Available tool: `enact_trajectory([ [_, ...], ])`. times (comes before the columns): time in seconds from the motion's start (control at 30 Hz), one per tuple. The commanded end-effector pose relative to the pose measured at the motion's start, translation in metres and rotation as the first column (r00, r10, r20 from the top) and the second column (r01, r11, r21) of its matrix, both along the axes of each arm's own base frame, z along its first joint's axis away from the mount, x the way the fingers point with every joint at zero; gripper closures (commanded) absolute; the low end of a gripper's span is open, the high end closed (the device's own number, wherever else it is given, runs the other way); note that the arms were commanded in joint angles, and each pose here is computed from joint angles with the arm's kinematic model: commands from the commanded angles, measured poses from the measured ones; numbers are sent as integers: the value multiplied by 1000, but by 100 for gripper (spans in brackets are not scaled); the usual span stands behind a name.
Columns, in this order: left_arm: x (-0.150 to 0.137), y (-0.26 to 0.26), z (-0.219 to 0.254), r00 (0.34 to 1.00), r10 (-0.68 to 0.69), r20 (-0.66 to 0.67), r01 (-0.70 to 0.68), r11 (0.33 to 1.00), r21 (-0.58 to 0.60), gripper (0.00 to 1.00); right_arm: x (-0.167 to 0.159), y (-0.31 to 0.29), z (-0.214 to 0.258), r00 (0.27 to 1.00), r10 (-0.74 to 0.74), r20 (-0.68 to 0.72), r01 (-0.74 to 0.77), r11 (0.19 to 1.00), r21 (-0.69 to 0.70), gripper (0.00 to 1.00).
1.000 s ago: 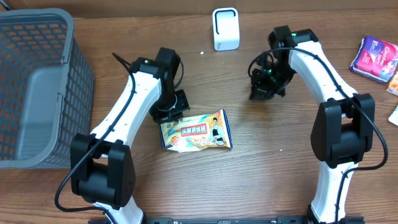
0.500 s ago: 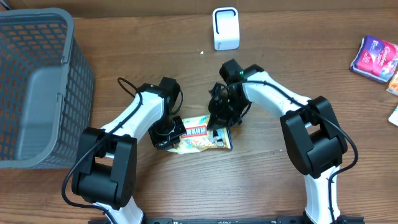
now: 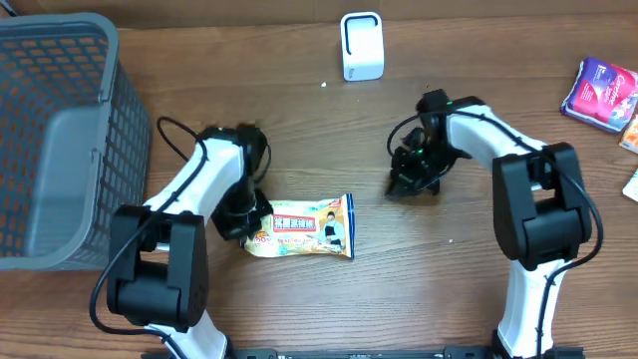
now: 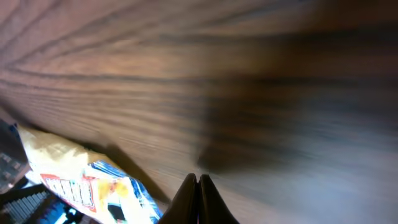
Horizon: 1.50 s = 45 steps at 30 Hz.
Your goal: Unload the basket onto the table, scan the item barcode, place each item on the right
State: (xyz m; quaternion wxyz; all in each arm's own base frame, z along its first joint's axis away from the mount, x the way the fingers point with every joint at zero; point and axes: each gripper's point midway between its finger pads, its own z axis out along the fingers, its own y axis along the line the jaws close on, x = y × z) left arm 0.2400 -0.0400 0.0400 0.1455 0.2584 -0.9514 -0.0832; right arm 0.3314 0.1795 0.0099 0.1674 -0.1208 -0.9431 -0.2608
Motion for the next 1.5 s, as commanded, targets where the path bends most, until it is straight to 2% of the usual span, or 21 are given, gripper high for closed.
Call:
enact_trajectory([
  [0.0, 41, -11, 37, 992, -44, 122, 49, 998, -36, 96, 24, 9, 39, 985, 94, 142, -100, 994, 36, 96],
  [0.1, 58, -20, 55, 982, -61, 181, 74, 995, -67, 96, 18, 40, 70, 967, 162, 195, -195, 967, 162, 96],
  [0.2, 62, -20, 56, 979, -55, 195, 69, 995, -68, 96, 5, 70, 81, 954, 208, 215, -261, 928, 264, 96],
  [0.33, 45, -19, 37, 990, -41, 137, 51, 996, -70, 96, -26, 116, 74, 933, 294, 206, -343, 900, 268, 96],
  [0.53, 20, -33, -7, 996, -6, 89, 22, 985, -173, 96, -66, 159, 57, 936, 325, 131, -349, 902, 255, 96],
  [0.7, 15, -31, -23, 996, 4, 94, 12, 986, -165, 96, -98, 173, 33, 946, 320, 49, -322, 917, 235, 96],
  [0.83, 12, -22, -24, 996, 0, 90, 10, 994, -113, 96, -107, 171, 11, 954, 297, 29, -296, 930, 218, 96],
  [0.9, 12, -17, -24, 996, -3, 89, 11, 997, -83, 96, -100, 159, 1, 963, 269, 27, -269, 950, 159, 96],
  [1.07, 18, -3, -22, 994, -15, 106, 19, 999, -34, 96, -57, 102, -15, 987, 155, 40, -155, 988, 3, 96],
  [1.13, 32, -4, -12, 989, -37, 140, 46, 997, -64, 96, -25, 70, -10, 992, 97, 76, -97, 995, -8, 96],
  [1.3, 71, -14, 52, 972, -66, 224, 90, 991, -97, 96, 14, 42, 20, 990, 59, 128, -57, 998, -15, 96],
  [1.4, 70, -24, 76, 975, -56, 216, 89, 985, -147, 96, 22, 44, 46, 979, 100, 179, -103, 995, 3, 96],
  [1.47, 60, -39, 75, 978, -97, 185, 135, 969, -206, 96, 15, 60, 58, 968, 150, 200, -165, 984, 62, 96],
])
